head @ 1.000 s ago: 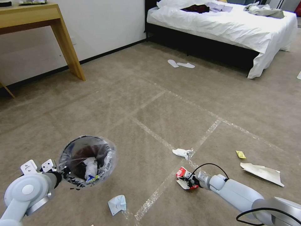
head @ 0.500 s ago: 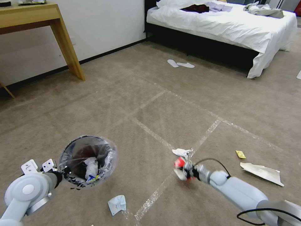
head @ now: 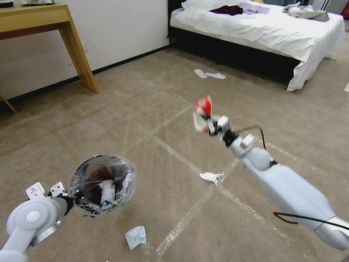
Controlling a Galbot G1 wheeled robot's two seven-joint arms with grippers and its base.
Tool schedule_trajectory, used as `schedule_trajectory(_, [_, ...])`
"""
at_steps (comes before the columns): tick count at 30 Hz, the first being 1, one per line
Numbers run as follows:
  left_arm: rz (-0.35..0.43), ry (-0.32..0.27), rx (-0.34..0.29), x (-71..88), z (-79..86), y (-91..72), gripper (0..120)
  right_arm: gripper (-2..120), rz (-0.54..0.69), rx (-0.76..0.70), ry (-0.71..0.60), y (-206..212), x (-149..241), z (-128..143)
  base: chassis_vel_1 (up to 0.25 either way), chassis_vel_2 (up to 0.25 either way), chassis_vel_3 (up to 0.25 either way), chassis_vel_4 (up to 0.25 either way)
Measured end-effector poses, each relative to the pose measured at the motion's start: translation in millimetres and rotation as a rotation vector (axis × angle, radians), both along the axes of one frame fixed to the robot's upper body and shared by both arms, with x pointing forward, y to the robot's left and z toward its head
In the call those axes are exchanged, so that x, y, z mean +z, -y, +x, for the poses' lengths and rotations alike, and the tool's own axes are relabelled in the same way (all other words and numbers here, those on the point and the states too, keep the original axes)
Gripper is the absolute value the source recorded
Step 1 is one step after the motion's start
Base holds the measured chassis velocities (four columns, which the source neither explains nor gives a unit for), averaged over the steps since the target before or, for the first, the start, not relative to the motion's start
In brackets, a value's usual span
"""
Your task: Pick up the trash bin and place the garbage on the floor into it.
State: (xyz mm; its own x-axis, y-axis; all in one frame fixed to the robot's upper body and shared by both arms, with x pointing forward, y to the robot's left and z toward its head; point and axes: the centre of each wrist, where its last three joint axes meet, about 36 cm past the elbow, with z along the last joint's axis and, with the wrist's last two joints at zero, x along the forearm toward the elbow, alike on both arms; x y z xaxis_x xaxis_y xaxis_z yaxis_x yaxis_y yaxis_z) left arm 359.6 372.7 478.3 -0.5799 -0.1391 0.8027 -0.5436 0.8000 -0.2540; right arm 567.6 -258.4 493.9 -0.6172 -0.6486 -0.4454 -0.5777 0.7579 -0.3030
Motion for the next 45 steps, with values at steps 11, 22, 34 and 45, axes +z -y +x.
schedule_trajectory(11, [-0.006,-0.005,-0.003,-2.4,1.8,0.3,0,0,0.09,0.265,0.079,-66.6,59.4,-31.8,0.0,0.0,0.0,0.0])
schedule_trajectory(22, [-0.014,0.003,-0.001,0.5,0.0,1.0,0,0,0.084,0.501,0.116,-128.6,110.9,-51.3,0.0,0.0,0.0,0.0])
schedule_trajectory(34, [-0.023,0.0,0.013,-2.9,-5.3,2.9,0,0,0.014,0.709,0.021,-221.4,48.6,-47.3,0.0,0.0,0.0,0.0])
schedule_trajectory(45, [-0.023,0.009,0.027,-2.5,-2.8,0.7,0,0,-0.076,0.819,-0.021,-221.2,15.5,-52.7,0.0,0.0,0.0,0.0])
